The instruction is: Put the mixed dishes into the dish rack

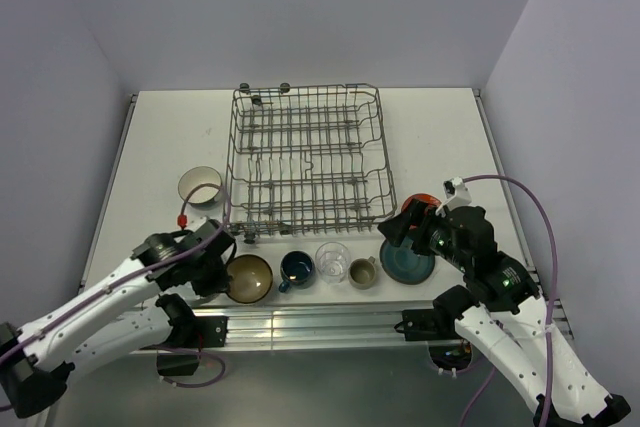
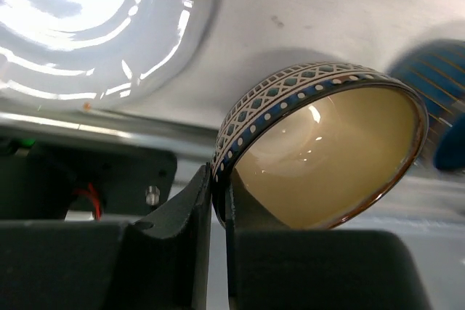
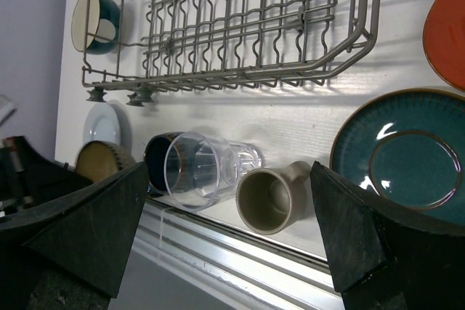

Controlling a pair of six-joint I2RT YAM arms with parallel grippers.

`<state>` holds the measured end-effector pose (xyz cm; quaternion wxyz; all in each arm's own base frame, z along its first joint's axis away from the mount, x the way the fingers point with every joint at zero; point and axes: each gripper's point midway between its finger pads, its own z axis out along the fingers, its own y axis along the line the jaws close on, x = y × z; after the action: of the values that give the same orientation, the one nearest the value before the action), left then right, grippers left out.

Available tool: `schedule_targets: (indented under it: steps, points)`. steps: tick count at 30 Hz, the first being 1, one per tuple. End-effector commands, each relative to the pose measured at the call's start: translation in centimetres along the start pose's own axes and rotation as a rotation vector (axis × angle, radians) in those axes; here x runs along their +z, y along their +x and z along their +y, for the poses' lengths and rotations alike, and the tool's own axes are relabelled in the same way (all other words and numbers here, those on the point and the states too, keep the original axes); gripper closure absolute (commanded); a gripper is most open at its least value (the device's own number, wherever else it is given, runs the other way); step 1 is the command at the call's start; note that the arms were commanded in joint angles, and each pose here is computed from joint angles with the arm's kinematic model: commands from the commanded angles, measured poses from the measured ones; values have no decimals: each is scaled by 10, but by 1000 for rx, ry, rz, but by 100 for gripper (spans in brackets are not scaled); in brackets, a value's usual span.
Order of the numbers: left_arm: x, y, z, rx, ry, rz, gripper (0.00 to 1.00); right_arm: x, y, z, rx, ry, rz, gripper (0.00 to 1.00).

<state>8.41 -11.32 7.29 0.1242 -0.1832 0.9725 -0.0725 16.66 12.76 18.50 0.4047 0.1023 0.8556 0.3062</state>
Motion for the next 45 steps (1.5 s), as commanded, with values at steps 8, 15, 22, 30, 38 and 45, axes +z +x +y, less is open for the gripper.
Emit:
schedule_targets:
  steps: [8, 15, 22, 30, 38, 45]
  points:
    - [-107, -23, -21, -47, 330, -135, 100, -3, -10, 37, -70, -129, 44, 1]
    - [-157, -29, -100, 74, 769, -167, 100, -26, -10, 113, -53, -505, 138, 2]
    - [-189, -44, -159, 149, 1002, -238, 100, -47, -14, 163, -17, -787, 194, 3]
    - [-187, -49, -183, 180, 1004, -223, 100, -51, -10, 179, -25, -854, 211, 3]
    - [-183, -50, -194, 196, 1016, -212, 100, -46, -4, 189, -42, -881, 214, 0]
    - [-192, -50, -197, 228, 1029, -221, 100, -33, 7, 194, -62, -839, 237, 0]
